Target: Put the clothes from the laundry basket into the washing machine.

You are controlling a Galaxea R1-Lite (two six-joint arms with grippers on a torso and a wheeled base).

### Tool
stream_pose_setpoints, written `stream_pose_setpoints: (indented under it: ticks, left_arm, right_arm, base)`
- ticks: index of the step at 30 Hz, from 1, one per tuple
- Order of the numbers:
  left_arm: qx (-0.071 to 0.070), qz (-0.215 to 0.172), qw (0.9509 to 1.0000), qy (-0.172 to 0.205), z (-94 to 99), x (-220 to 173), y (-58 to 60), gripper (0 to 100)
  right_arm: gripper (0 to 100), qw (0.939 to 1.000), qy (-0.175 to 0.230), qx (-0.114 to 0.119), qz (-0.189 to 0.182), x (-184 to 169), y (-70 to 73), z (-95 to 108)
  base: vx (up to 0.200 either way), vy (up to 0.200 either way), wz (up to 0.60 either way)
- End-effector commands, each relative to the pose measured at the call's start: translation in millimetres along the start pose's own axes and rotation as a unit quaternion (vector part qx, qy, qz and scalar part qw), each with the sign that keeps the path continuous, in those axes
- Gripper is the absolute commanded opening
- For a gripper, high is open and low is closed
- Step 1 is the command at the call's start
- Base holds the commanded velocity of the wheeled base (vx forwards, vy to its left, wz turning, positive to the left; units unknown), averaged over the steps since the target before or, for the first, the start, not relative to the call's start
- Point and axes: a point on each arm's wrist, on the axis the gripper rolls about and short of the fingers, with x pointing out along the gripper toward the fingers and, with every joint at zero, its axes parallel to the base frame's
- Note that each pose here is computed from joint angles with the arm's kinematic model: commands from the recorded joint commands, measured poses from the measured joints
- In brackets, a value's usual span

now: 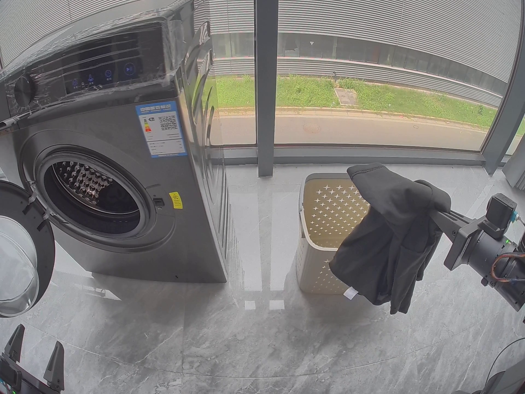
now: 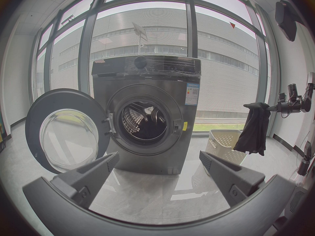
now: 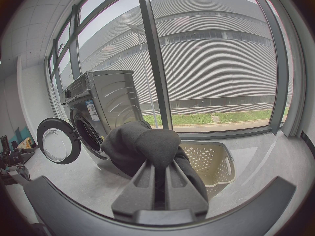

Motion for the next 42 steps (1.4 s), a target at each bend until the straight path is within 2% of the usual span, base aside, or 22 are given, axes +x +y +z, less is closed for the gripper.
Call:
stream_pose_setpoints:
  ticks: [1, 26, 35, 42]
  left_arm:
    - [0.000, 0.001, 1.0000, 0.000, -4.7, 0.0, 0.3, 100]
    - [0.001, 0.001, 1.0000, 0.000, -4.7, 0.0, 0.3, 100]
    - [0.000, 0.001, 1.0000, 0.000, -4.7, 0.0, 0.3, 100]
    - [0.001, 0.001, 1.0000, 0.000, -4.7, 0.0, 0.3, 100]
  right_arm:
    - [0, 1.0000, 0.003, 0.000, 0.005, 0.3, 1.8, -0.8]
    - [0, 0.9996, 0.009, 0.000, 0.025, 3.2, 9.4, -3.9]
    - [0, 0.9997, 0.008, 0.002, 0.024, 3.1, 9.1, -3.2]
    - [0, 0.9997, 0.009, 0.002, 0.024, 2.9, 9.0, -4.0]
  base:
    - [0.000, 0.200, 0.00]
    - [0.000, 0.200, 0.00]
    - [0.000, 0.000, 0.00]
    - [-0.171, 0.000, 0.00]
